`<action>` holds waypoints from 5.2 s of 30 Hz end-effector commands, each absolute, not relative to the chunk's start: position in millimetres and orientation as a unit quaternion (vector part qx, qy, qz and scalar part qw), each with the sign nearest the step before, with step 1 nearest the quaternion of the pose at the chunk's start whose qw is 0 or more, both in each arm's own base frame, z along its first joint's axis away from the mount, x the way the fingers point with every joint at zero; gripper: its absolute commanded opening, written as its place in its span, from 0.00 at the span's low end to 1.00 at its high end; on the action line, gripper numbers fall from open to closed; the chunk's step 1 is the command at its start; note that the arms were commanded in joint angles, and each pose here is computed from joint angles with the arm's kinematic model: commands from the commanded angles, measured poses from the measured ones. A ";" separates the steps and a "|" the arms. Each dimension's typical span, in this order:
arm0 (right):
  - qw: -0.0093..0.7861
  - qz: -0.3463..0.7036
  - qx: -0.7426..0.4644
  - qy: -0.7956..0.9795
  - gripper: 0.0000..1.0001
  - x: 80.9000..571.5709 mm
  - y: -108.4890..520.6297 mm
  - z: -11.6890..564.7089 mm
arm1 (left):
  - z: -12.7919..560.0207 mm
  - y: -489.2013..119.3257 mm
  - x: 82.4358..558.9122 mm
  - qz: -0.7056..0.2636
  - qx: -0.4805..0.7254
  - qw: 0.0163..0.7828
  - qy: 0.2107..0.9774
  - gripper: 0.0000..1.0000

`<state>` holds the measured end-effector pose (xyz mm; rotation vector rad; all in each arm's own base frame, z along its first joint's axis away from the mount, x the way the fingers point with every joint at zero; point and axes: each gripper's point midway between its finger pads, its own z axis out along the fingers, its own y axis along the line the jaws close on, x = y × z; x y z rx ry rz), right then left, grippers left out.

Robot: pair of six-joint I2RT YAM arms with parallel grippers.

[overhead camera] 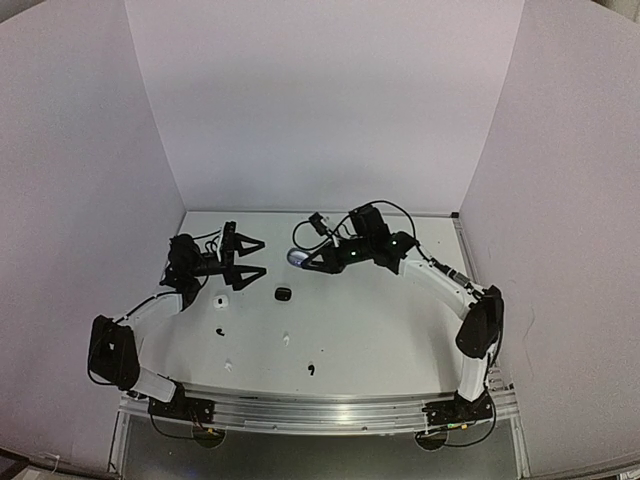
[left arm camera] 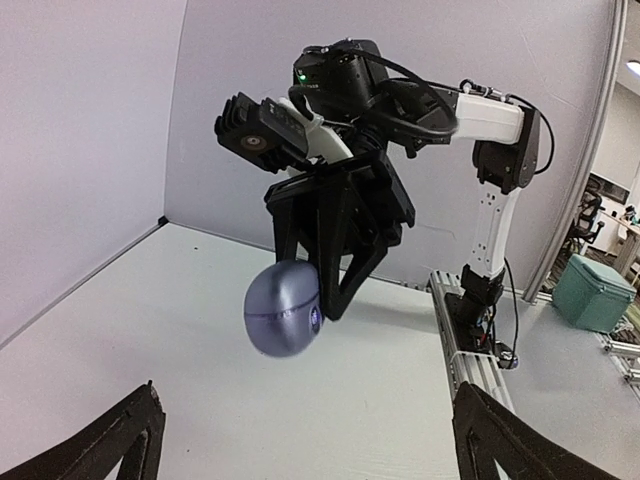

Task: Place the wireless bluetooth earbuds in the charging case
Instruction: Pass from the left arm to the right, then place the charging case with the earbuds at the center of the board, then pick up the charging case from the center of the board, then pass from the left arm to the right

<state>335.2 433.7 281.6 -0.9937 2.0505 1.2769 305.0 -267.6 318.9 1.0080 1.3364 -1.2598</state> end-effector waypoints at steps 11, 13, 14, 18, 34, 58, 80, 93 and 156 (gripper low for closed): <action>0.011 0.338 -0.250 0.907 0.00 361.5 206.4 115.8 | 294.3 -252.5 306.3 -0.462 0.433 0.506 0.586 1.00; -0.004 0.338 -0.243 0.909 0.00 370.5 195.9 108.4 | 293.0 -253.2 306.9 -0.462 0.434 0.502 0.588 1.00; -0.020 0.333 -0.240 0.911 0.00 373.4 192.9 100.7 | 292.5 -253.2 307.5 -0.461 0.435 0.502 0.589 1.00; -0.063 0.321 -0.243 0.913 0.00 381.6 188.5 82.6 | 289.1 -253.4 310.1 -0.457 0.437 0.498 0.593 1.00; -0.095 0.308 -0.225 0.919 0.01 402.5 174.6 33.3 | 282.6 -255.2 319.1 -0.454 0.434 0.493 0.602 0.99; -0.037 0.256 -0.201 0.945 0.51 440.6 160.9 43.7 | 276.6 -253.4 321.3 -0.446 0.429 0.493 0.611 1.00; 0.220 0.262 -0.264 0.902 0.80 439.7 273.7 192.7 | 65.8 -250.2 388.6 -0.214 0.693 0.246 0.643 1.00; 0.220 0.282 -0.273 0.893 0.80 411.9 292.8 195.5 | 22.1 -283.2 388.0 -0.220 0.714 0.216 0.629 0.96; 0.312 0.472 -0.213 0.796 0.72 362.0 473.0 298.2 | 251.6 -297.8 347.7 -0.035 0.699 0.579 0.418 0.00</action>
